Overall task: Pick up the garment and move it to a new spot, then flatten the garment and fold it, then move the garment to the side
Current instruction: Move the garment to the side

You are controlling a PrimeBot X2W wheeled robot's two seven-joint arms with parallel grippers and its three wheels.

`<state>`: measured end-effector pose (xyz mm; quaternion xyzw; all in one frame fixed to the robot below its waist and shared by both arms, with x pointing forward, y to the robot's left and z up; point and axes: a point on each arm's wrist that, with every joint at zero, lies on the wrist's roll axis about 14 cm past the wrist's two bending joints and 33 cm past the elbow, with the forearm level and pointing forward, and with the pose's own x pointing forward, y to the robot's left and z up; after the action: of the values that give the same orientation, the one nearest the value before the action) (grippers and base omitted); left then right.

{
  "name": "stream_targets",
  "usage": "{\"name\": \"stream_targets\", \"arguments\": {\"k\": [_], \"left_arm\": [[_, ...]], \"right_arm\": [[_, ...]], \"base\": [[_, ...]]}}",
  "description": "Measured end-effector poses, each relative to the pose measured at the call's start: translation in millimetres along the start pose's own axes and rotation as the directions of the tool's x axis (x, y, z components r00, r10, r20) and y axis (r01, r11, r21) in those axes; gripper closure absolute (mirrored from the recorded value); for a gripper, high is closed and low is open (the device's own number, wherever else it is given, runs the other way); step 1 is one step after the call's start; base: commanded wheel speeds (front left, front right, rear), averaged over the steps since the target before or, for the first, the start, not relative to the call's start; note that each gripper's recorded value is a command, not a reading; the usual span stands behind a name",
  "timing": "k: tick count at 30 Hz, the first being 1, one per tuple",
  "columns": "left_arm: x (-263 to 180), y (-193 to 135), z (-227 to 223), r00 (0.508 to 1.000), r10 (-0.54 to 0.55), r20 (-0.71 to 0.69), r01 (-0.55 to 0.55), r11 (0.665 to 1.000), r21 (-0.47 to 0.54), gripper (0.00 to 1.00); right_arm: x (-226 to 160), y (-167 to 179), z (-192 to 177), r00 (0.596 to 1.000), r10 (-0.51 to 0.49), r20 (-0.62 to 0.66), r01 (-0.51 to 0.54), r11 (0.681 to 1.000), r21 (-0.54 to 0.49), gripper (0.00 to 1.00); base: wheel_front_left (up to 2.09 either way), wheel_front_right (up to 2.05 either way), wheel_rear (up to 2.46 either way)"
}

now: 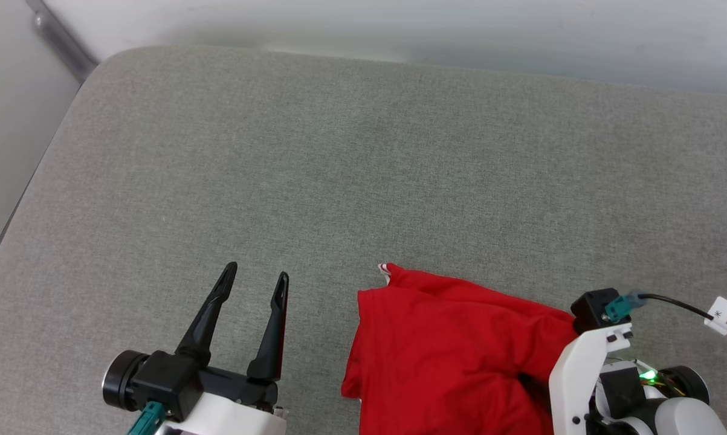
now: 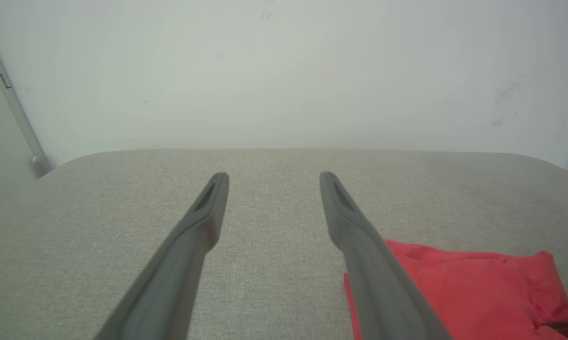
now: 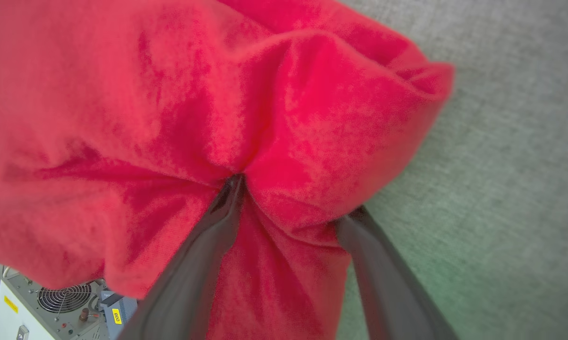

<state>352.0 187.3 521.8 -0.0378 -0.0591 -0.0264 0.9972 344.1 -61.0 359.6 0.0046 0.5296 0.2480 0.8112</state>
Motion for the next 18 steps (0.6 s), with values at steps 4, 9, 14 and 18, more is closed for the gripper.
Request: {"name": "stream_targets", "arguments": {"k": [4, 9, 14, 18], "left_arm": [[-0.9, -0.3, -1.9, 1.000, 0.000, -0.007, 0.000, 1.000, 0.001, 0.00], [2.1, -9.5, -1.6, 1.000, -0.030, -0.001, 0.030, 0.999, -0.013, 0.00], [13.3, -31.3, -3.2, 0.995, -0.097, 0.008, 0.098, 0.994, -0.040, 0.00], [27.7, -55.5, -3.9, 0.985, -0.171, 0.023, 0.172, 0.983, -0.066, 0.00]], "right_arm": [[5.4, -1.0, 1.2, 1.000, -0.016, 0.002, 0.016, 0.999, -0.041, 0.96], [-0.3, -2.4, 8.8, 0.998, -0.035, 0.049, 0.039, 0.995, -0.087, 1.00], [-25.1, -28.4, 29.8, 0.982, -0.129, 0.135, 0.157, 0.961, -0.227, 1.00], [-57.3, -69.0, 42.7, 0.947, -0.255, 0.197, 0.309, 0.888, -0.340, 1.00]], "base": [[0.00, 0.00, 0.00], [0.00, 0.00, 0.00], [0.00, 0.00, 0.00], [0.00, 0.00, 0.00]]}}
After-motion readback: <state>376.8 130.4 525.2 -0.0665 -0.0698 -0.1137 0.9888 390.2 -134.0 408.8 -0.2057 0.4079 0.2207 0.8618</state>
